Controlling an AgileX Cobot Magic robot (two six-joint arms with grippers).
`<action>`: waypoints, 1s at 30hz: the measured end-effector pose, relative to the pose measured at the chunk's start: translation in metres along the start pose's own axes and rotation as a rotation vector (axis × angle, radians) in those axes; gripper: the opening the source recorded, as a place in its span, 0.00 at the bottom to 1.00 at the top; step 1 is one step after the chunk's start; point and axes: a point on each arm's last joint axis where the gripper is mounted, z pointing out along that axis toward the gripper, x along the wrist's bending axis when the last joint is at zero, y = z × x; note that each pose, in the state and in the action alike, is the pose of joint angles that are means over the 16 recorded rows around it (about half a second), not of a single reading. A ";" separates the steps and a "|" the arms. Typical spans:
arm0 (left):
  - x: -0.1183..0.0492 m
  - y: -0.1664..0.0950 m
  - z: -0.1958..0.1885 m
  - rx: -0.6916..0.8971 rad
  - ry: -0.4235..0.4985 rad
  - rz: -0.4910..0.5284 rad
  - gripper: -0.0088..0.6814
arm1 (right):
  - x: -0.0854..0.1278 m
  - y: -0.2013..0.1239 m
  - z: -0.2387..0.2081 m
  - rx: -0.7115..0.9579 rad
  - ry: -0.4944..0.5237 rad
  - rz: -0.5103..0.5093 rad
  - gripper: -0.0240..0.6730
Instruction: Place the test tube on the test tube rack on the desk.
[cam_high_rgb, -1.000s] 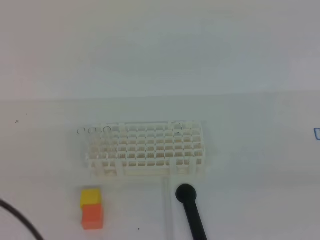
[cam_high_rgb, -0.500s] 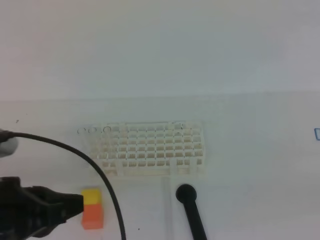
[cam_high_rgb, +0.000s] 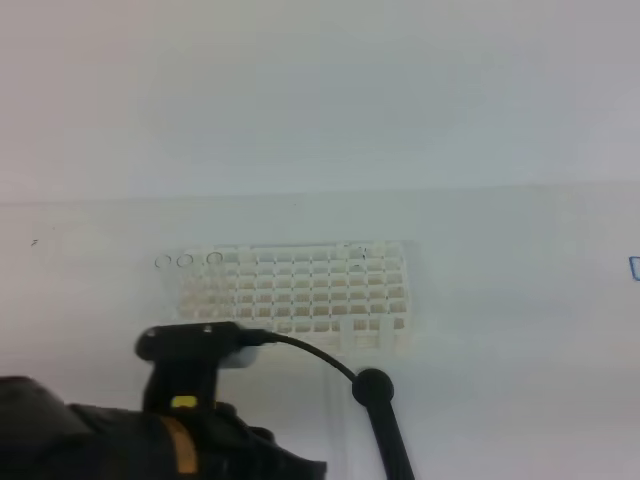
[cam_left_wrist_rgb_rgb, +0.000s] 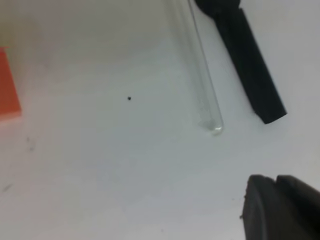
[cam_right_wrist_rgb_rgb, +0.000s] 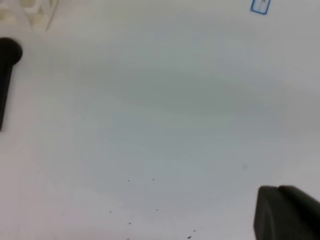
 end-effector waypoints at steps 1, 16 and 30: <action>-0.005 0.000 0.007 0.014 0.004 0.007 0.24 | 0.000 0.000 0.000 0.006 -0.002 0.005 0.04; -0.035 0.006 0.105 0.217 0.121 0.006 0.64 | -0.003 -0.007 0.001 0.088 -0.029 0.057 0.14; -0.030 0.000 0.139 0.267 0.169 -0.007 0.63 | -0.003 -0.007 0.001 0.097 -0.030 0.062 0.16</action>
